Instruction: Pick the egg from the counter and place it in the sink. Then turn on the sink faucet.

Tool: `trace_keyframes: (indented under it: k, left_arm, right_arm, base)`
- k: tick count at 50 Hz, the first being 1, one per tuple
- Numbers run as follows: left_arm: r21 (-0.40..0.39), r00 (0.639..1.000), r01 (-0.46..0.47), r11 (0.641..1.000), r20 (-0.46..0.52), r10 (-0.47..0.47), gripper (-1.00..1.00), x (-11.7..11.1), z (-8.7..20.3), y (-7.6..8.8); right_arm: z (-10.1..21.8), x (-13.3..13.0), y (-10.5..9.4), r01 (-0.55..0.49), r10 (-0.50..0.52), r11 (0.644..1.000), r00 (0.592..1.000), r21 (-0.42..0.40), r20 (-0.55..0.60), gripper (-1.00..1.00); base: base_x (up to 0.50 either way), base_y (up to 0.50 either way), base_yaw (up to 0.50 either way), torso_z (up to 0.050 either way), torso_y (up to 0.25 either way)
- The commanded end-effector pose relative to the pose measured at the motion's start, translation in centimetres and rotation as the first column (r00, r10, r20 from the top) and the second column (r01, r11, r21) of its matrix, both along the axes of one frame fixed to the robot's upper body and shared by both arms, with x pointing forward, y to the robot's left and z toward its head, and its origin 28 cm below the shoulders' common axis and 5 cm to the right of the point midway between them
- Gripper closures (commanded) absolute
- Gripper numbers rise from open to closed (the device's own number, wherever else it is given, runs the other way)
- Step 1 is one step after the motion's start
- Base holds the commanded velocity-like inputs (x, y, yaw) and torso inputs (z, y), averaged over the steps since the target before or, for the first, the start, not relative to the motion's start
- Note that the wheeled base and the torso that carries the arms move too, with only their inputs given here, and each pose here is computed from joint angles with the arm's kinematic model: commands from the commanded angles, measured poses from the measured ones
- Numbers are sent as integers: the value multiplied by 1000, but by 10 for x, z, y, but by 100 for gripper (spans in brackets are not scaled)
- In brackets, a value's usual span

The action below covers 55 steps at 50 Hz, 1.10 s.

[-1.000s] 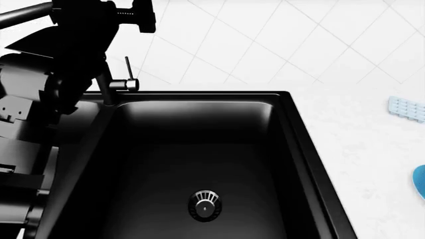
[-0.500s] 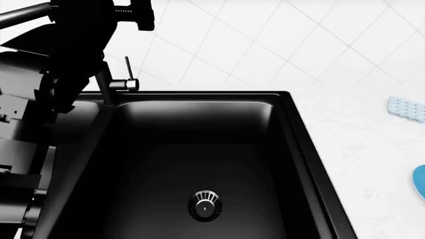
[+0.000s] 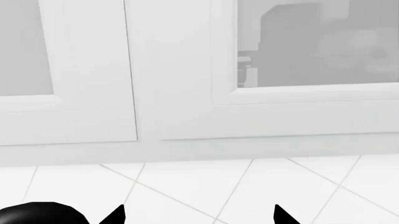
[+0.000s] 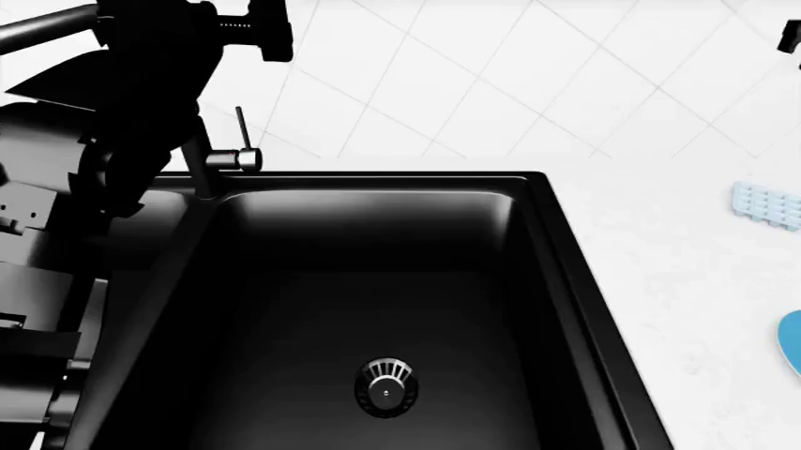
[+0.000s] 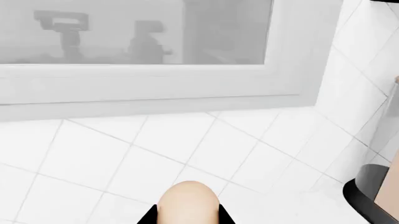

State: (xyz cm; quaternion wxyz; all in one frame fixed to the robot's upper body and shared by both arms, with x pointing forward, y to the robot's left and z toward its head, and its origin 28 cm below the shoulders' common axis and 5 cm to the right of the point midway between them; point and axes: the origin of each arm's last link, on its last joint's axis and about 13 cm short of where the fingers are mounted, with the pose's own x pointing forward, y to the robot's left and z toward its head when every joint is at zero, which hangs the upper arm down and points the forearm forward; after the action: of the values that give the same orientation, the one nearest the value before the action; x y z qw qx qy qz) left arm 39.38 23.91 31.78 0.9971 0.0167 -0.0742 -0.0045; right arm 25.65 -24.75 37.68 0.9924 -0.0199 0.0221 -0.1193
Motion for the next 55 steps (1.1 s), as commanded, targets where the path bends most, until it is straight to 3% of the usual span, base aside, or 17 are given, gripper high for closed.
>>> trace_keyframes:
  k: [1,16,20,29,39,47,55]
  left_arm:
    - [0,1000,4,1000,-1,-4,-100,1,-1,-1]
    - [-3,1000,11,1000,-2,-11,-100,2,-2,-3]
    - [-5,1000,10,1000,-2,-10,-100,2,-2,-2]
    - [-6,1000,10,1000,-4,-10,-100,2,-3,-2]
    - [-6,1000,8,1000,-4,-8,-100,2,-2,-2]
    - [-9,1000,11,1000,-9,-11,-100,3,-5,-2]
    - [-6,1000,14,1000,-9,-14,-100,3,-5,-4]
  right_arm:
    - [4,29,29,-91,92,996,996,-19,22,100]
    - [-1,67,74,-240,241,970,971,-30,14,100]
    - [0,69,77,-249,249,968,968,-29,16,100]
    - [1,87,109,-335,336,941,942,-39,21,100]
    - [0,95,130,-394,395,918,918,-49,11,100]
    - [-19,106,152,-465,465,884,885,-34,-22,100]
    - [-47,119,160,-490,488,872,870,-10,-68,100]
  base:
    - [0,0,0,0,0]
    - [0,0,0,0,0]
    - [0,0,0,0,0]
    - [0,0,0,0,0]
    - [0,0,0,0,0]
    - [0,0,0,0,0]
    - [0,0,0,0,0]
